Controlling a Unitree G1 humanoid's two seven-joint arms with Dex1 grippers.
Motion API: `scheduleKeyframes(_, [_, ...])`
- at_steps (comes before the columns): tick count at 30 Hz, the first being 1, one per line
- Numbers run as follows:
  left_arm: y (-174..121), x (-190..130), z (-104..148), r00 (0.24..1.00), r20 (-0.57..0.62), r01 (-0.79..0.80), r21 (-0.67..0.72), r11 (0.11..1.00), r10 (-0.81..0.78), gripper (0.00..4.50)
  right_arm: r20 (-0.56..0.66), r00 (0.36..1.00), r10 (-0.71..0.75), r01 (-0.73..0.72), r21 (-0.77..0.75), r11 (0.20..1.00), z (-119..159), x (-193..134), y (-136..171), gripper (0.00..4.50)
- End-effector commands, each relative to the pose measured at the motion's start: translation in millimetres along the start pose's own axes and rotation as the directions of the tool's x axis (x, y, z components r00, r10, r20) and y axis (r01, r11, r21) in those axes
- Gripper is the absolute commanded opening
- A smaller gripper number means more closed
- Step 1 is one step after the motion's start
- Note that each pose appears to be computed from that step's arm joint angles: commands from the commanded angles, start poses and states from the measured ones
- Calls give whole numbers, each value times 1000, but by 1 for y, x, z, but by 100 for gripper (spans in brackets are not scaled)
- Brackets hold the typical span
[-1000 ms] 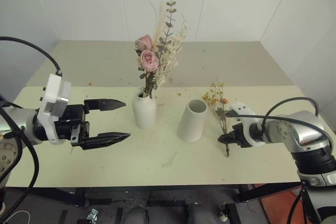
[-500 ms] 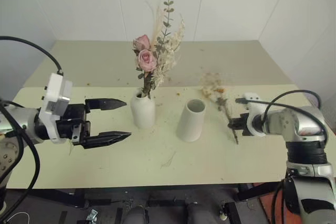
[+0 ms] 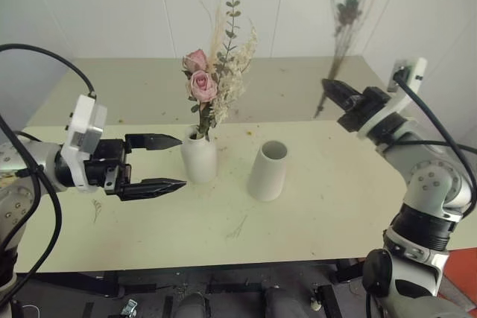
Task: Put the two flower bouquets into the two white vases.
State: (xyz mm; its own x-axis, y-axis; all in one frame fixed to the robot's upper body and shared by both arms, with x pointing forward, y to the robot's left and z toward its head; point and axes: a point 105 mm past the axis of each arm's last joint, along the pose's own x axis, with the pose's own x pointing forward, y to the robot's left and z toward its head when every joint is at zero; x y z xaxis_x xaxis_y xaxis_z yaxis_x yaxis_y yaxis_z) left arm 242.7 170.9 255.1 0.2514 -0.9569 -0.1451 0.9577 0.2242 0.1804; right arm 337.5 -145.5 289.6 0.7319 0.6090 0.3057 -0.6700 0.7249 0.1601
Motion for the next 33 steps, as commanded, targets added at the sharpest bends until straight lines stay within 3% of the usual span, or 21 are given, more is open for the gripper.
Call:
scheduleKeyframes(1, [-1,-1,6,1000,-5,9,45,999,-9,450,-6,987,163,-163,-61,985,-7,-4,38,5])
scheduleKeyframes(5, [-1,-1,6,1000,-7,12,44,999,-12,450,-79,975,210,-217,-93,972,-33,-13,52,5])
scheduleKeyframes(19, [-2,-1,7,1000,-15,16,43,999,-15,450,-97,984,150,-164,-155,974,-67,-12,46,5])
scheduleKeyframes(25, [-2,-1,8,1000,-16,16,47,999,-15,450,-102,988,115,-133,-181,974,-73,-18,36,186])
scheduleKeyframes(32, [-2,-3,7,1000,-24,0,47,999,1,450,-197,974,113,-156,-223,962,-63,-64,17,430])
scheduleKeyframes(33, [-3,-4,7,1000,-24,-2,45,999,3,450,-209,971,116,-165,-235,958,-59,-69,16,446])
